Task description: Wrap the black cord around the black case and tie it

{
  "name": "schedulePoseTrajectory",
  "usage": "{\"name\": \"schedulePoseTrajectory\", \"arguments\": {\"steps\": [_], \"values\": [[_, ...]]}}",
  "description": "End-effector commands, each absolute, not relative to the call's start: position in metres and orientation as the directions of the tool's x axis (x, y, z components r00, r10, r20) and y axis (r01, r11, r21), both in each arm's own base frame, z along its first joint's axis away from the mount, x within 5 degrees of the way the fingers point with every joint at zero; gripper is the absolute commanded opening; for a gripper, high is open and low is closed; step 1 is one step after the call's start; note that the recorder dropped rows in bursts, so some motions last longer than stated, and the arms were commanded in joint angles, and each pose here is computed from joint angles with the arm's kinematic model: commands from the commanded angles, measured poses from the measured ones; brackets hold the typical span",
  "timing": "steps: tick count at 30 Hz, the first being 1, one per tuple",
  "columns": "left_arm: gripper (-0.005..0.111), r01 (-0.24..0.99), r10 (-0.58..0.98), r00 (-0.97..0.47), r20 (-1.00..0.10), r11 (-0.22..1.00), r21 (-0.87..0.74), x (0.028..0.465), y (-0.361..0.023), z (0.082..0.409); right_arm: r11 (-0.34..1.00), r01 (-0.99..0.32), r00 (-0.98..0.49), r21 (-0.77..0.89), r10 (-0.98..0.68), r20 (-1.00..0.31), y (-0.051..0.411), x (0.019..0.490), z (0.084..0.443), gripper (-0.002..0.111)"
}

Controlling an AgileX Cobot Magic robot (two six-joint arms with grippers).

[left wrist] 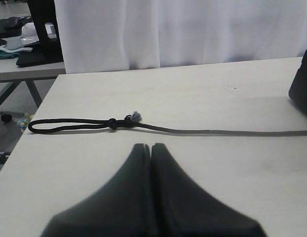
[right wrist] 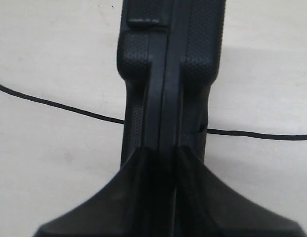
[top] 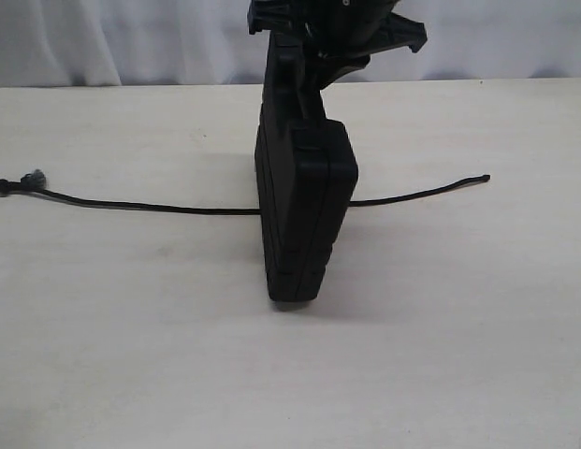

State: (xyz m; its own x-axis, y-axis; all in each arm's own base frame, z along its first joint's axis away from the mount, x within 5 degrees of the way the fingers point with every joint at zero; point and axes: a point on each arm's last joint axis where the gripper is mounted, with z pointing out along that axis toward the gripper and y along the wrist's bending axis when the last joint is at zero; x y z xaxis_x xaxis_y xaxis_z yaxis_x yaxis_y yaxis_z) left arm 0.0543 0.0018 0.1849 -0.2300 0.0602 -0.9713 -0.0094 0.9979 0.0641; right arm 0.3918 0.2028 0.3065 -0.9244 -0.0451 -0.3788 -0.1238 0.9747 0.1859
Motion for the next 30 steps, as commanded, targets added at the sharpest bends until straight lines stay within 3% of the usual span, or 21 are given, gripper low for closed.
{"name": "schedulePoseTrajectory", "arguments": {"steps": [1,30], "values": [[0.0,-0.006,0.051,-0.22,-0.974,0.999,0.053,0.0542,0.0014,0.1853,0.989,-0.123,-0.96,0.087,-0.096,-0.264,0.1966,0.3942,0.2736,0.004],[0.0,-0.006,0.051,-0.22,-0.974,0.999,0.053,0.0542,0.0014,0.1853,0.986,-0.122,-0.963,0.111,-0.091,-0.254,0.1994,0.3927,0.2736,0.004]]}}
